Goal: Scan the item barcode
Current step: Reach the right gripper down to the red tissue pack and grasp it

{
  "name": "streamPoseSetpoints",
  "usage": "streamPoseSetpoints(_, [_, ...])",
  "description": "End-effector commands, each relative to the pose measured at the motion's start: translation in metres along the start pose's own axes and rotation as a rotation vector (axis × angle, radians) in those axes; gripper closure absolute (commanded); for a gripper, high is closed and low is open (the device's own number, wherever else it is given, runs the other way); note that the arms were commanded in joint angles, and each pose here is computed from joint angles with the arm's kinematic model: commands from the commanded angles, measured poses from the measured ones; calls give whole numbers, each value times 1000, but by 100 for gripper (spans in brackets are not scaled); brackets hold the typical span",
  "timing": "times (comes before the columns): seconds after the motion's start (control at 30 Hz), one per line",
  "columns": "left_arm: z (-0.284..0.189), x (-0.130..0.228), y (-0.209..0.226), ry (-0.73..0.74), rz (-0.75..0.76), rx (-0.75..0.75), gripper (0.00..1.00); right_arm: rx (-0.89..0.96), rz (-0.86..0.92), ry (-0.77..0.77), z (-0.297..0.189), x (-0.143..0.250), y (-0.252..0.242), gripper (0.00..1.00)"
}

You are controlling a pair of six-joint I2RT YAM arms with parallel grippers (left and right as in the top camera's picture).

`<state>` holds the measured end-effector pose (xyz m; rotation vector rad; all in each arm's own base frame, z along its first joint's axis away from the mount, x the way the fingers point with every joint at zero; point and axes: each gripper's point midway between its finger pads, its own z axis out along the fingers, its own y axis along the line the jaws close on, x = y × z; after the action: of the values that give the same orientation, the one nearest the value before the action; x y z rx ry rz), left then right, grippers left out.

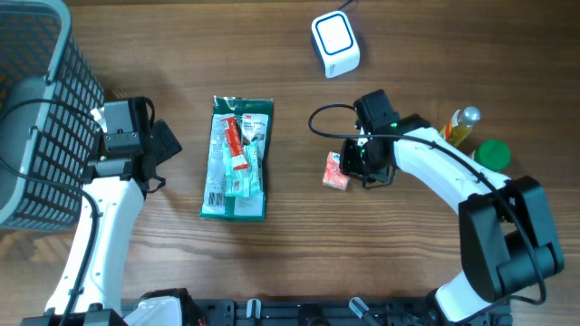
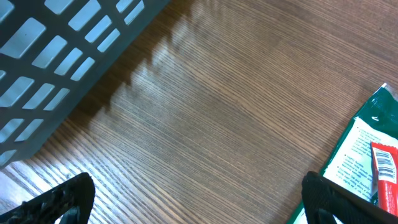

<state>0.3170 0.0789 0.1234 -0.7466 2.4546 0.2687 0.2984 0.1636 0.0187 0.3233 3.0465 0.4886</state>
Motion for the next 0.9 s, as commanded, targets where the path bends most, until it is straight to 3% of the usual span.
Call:
streamPoseSetpoints(0.0, [2, 1, 2, 5, 0, -8, 0, -14, 18, -10, 0, 3, 1, 76])
streamPoseSetpoints(0.33, [2, 1, 2, 4, 0, -7, 0, 8, 13, -47, -1, -5, -3, 80])
streamPoseSetpoints(0.57, [2, 1, 2, 5, 0, -8, 0, -31, -20, -70, -14, -8, 5, 64])
streamPoseSetpoints(0.87, [2, 1, 2, 5, 0, -8, 0, -11, -9, -59, -13, -5, 1, 68])
